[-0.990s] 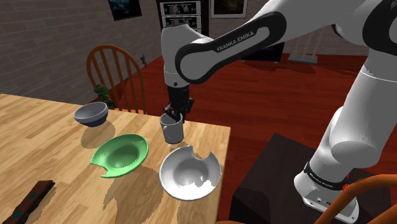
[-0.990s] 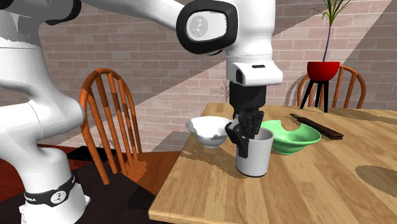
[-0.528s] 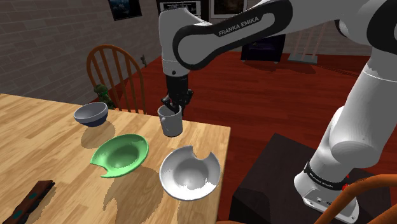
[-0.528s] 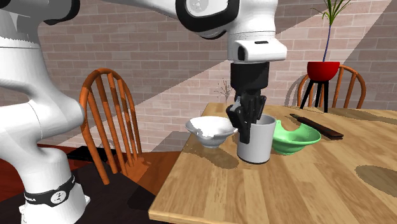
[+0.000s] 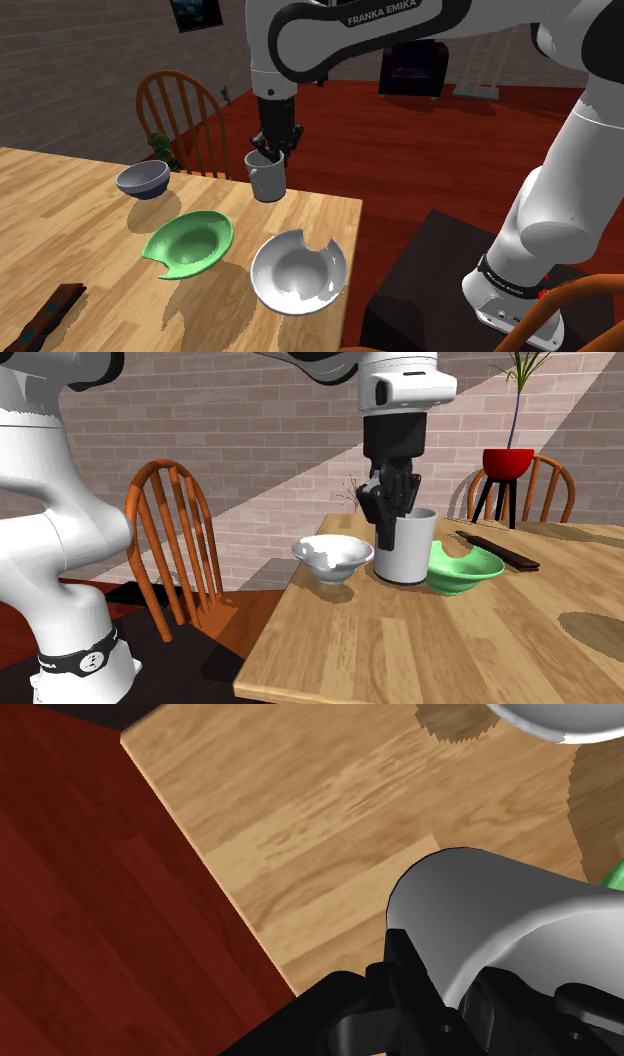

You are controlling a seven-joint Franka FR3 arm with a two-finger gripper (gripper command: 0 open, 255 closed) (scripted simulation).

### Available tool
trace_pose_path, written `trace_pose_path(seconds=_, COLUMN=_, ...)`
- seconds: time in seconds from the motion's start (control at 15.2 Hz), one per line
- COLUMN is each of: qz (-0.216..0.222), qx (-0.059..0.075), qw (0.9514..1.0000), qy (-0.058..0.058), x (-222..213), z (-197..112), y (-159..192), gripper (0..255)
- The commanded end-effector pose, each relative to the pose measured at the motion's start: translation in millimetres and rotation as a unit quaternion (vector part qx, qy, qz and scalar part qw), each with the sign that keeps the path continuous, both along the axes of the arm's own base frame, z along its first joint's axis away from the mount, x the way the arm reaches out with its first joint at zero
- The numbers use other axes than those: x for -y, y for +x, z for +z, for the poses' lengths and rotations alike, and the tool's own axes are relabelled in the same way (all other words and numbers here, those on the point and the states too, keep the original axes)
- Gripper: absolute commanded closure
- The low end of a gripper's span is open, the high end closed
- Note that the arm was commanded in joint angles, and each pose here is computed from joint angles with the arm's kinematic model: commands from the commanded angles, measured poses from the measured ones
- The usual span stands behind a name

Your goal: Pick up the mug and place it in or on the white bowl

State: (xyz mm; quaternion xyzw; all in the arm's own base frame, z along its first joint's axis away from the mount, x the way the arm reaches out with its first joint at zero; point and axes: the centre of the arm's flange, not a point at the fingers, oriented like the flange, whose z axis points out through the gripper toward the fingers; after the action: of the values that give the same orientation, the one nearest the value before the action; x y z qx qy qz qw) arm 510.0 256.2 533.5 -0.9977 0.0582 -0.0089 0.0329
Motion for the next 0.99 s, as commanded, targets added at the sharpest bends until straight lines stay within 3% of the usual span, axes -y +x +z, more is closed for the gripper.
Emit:
trace_pose_path(seconds=0.0, qz=0.000, qx=0.000, qw=1.0000, qy=0.000, x=-1, z=11, y=0, gripper=255)
trace_pose_path(seconds=0.53, qz=0.000, qx=0.000, qw=1.0000, qy=0.000, x=-1, z=52, y=0, gripper=255)
trace_pose_path(seconds=0.92, qz=0.000, qx=0.000, qw=1.0000, qy=0.000, x=-40, z=60, y=-69, gripper=255)
